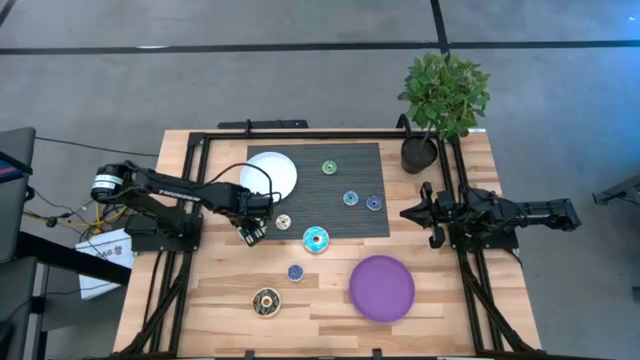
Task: Pick & Place donuts
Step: Put the large light blue donut on the white plate
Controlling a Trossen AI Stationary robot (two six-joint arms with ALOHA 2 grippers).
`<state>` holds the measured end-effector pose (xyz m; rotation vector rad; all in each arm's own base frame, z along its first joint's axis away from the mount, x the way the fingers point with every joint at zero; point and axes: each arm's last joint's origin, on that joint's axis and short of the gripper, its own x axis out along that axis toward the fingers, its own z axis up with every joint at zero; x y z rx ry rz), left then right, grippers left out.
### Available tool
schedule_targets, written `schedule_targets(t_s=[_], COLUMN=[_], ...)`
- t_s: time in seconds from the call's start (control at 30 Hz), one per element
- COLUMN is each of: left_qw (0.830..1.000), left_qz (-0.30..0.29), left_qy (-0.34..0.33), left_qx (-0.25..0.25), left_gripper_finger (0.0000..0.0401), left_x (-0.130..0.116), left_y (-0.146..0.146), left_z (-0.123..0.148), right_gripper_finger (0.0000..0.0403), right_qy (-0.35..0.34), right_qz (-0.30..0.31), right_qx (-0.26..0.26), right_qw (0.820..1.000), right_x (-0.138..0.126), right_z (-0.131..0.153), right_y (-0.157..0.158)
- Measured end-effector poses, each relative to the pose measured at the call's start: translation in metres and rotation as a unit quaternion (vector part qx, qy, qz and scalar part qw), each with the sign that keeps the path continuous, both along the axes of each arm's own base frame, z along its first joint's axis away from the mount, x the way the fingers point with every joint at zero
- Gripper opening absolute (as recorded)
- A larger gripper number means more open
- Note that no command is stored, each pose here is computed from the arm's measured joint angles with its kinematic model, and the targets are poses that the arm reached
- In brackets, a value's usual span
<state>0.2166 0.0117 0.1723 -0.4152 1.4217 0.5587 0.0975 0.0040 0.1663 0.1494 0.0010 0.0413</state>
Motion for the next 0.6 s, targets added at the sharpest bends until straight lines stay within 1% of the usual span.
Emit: schedule_targets(t_s=[0.13, 0.47, 0.6], left_qw=[1.0, 1.0, 1.0], left_qz=[0.001, 0.007, 0.007], left_qy=[-0.001, 0.0, 0.001], left_qx=[0.0, 0.003, 0.012], left_gripper_finger=[0.0169, 0.0169, 0.018], left_x=[0.0021, 0.0017, 0.0017], left_y=[0.0002, 0.0005, 0.0009], left_z=[0.0052, 0.005, 0.005], right_gripper_finger=[0.0, 0.0, 0.0], right_qy=[0.0, 0.0, 0.0], right_qz=[0.0, 0.0, 0.0], right_qx=[0.0, 0.0, 0.0], right_qw=[1.0, 1.0, 1.0], right_x=[0.0, 0.0, 0.0], right_z=[-0.0001, -0.0001, -0.0001], right_y=[0.0, 0.0, 0.0])
